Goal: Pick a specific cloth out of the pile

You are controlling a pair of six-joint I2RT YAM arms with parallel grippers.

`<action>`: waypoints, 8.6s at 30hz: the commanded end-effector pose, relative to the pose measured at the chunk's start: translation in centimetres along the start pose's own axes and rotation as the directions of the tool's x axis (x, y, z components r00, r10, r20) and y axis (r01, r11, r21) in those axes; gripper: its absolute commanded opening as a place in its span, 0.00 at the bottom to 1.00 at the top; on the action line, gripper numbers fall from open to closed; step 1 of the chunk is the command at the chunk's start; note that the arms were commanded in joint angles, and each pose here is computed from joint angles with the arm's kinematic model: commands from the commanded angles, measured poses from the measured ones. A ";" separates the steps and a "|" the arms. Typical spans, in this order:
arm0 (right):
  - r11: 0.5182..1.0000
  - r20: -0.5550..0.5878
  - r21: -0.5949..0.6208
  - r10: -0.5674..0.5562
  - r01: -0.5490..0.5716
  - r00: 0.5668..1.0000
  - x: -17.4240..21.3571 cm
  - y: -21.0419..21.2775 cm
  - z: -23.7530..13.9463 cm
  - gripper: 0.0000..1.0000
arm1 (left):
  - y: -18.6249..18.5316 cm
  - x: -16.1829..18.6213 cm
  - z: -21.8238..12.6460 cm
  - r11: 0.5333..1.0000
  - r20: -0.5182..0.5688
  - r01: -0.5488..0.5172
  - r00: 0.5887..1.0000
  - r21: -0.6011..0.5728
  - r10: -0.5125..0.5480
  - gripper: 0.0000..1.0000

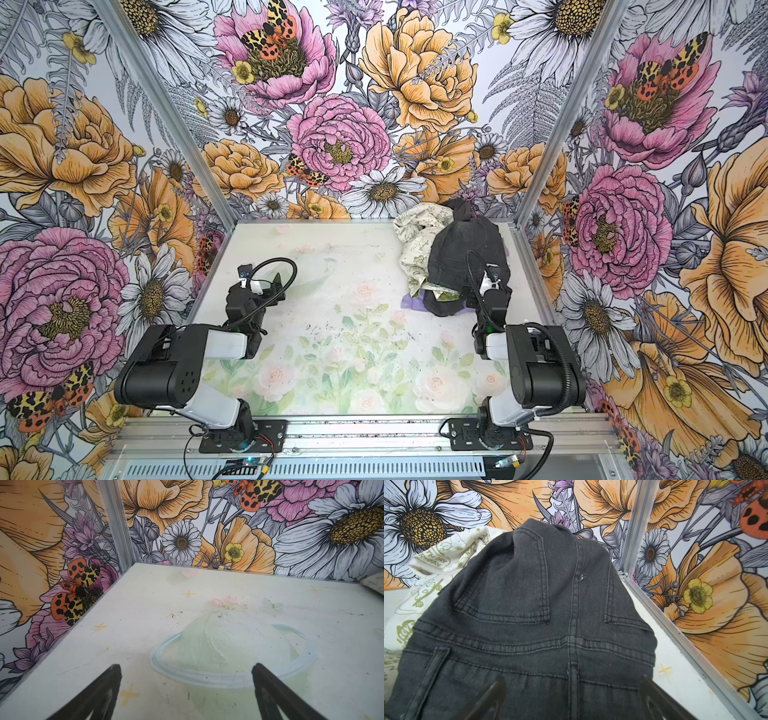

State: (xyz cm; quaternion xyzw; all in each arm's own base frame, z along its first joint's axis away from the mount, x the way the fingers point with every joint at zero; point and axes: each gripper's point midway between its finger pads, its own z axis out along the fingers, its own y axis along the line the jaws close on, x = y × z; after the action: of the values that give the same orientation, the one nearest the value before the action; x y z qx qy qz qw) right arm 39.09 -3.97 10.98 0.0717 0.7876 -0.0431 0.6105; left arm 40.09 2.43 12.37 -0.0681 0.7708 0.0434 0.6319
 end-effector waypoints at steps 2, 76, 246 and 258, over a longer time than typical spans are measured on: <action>1.000 0.019 -0.003 0.007 -0.007 1.000 -0.7 0.3 0.3 1.00 | -0.4 -0.7 0.3 1.000 0.014 -0.002 1.000 0.024 0.002 0.99; 0.939 -0.532 0.082 0.325 -0.334 0.782 -5.2 0.5 -5.4 0.99 | -2.3 -8.6 -6.0 0.887 -0.412 0.460 0.801 -0.039 -0.434 0.99; 0.615 -0.123 -0.521 0.632 -0.592 0.765 -39.9 10.5 -10.8 0.00 | -23.1 -20.4 -15.8 0.698 -0.162 0.188 0.981 0.691 -0.103 0.95; 0.561 -0.058 -0.652 0.634 -0.510 0.772 -46.4 13.6 -14.0 0.00 | -22.8 -21.9 -16.7 0.680 -0.119 0.181 0.983 0.711 -0.137 0.95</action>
State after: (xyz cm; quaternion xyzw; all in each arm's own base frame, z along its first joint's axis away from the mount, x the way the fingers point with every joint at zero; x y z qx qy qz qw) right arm 40.21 8.14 55.92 0.1415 0.6628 0.4076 0.6120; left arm 32.50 -21.34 35.91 0.1056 0.7558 -0.3065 0.5689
